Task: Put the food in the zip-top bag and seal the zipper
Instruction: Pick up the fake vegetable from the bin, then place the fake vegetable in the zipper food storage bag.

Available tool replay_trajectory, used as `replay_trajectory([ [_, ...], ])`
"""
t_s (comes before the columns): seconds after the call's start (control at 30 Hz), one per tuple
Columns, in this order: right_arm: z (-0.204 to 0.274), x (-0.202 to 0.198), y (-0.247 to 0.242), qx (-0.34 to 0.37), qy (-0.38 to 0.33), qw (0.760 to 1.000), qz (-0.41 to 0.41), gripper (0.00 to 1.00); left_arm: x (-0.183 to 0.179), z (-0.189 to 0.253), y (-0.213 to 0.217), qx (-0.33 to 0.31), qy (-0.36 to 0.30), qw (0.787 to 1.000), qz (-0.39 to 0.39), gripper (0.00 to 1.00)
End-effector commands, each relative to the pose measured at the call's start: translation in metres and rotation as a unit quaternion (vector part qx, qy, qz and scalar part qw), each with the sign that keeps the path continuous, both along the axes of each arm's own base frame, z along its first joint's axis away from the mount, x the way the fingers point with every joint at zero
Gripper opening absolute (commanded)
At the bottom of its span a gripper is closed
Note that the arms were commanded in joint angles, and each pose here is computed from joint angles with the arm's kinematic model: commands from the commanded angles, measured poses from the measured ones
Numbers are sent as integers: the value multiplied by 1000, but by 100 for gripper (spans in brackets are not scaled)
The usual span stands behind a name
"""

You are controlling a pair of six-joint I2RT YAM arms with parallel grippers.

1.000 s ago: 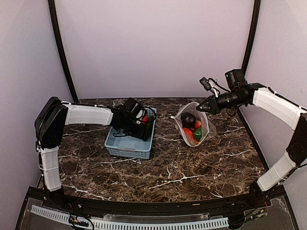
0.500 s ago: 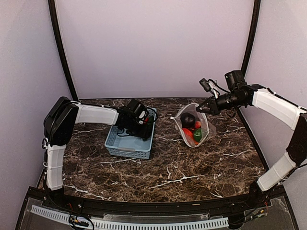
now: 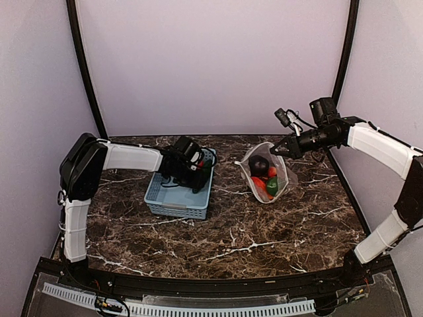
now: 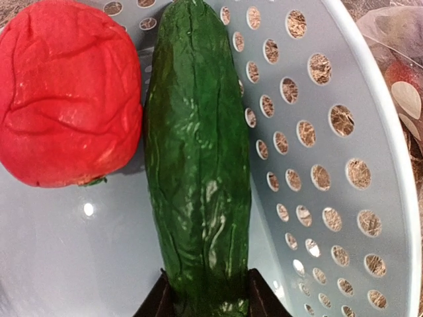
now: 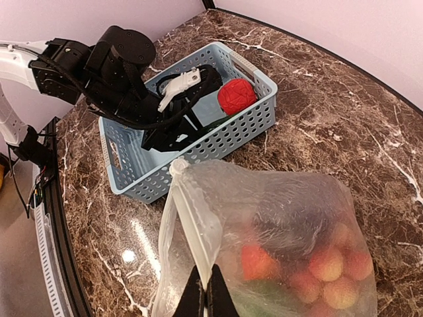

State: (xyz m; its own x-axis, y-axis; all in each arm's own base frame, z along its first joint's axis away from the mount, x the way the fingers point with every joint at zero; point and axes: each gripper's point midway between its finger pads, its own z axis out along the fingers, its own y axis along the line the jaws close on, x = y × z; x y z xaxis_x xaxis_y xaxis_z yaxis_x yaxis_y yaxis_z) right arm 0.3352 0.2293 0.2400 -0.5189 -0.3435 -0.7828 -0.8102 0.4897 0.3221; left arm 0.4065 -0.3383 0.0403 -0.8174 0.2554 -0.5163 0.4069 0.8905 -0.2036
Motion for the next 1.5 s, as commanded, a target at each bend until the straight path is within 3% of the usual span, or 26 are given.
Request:
replay_trajectory([
  [0.0, 3, 0, 0, 4, -14, 1000, 3, 0, -7, 46, 11, -9, -25, 1000, 0, 28],
  [0.4, -1, 0, 0, 2, -12, 1000, 3, 0, -52, 137, 33, -70, -37, 997, -1, 25],
  [0.53, -2, 0, 0, 1, -12, 1000, 3, 0, -77, 180, 11, -156, -29, 986, -57, 25],
  [0.63, -1, 1, 0, 2, -13, 1000, 3, 0, -107, 212, -20, -232, 2, 964, -127, 24],
  [0.77, -1, 0, 1, 3, -11, 1000, 4, 0, -141, 236, -51, -265, 36, 944, -194, 22],
  [1.1, -1, 0, 0, 1, -14, 1000, 2, 0, -190, 230, -115, -292, 149, 908, -259, 19],
  [1.47, 1, -2, -1, 2, -19, 1000, 4, 0, -198, 177, -120, -239, 225, 911, -249, 17],
])
